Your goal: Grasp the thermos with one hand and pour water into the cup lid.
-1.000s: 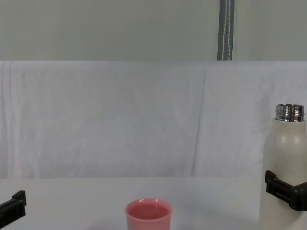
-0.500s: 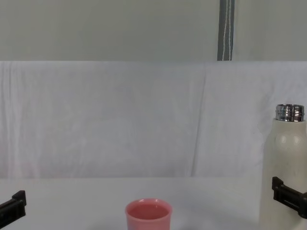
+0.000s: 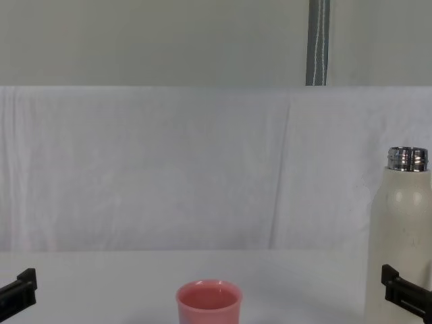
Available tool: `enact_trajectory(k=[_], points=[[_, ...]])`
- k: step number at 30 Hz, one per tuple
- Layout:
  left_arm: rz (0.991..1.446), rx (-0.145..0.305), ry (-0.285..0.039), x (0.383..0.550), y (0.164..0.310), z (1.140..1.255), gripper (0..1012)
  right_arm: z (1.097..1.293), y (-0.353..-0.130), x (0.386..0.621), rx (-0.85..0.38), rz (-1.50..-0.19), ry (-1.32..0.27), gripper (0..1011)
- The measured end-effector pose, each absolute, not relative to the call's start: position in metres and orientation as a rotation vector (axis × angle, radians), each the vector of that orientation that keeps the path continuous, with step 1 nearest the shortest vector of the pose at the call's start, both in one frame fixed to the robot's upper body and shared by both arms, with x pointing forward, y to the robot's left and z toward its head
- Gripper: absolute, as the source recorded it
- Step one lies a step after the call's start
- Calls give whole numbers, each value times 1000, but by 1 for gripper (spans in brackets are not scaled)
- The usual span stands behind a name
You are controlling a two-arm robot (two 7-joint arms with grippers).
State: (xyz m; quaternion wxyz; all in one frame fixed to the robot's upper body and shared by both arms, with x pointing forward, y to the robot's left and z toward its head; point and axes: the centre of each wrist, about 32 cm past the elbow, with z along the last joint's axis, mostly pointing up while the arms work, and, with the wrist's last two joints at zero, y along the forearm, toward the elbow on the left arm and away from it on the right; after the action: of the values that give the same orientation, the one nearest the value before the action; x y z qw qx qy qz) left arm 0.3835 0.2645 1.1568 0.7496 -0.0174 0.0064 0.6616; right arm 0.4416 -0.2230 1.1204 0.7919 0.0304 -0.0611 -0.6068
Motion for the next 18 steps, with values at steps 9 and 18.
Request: enact_trajectory(k=[9, 18], points=[[1446, -38, 14, 384, 265, 1157, 1001, 1116, -224, 432, 60, -1256, -130, 1001], [1446, -38, 14, 384, 265, 1157, 1001, 1112, -219, 428, 55, -1199, -121, 1001]])
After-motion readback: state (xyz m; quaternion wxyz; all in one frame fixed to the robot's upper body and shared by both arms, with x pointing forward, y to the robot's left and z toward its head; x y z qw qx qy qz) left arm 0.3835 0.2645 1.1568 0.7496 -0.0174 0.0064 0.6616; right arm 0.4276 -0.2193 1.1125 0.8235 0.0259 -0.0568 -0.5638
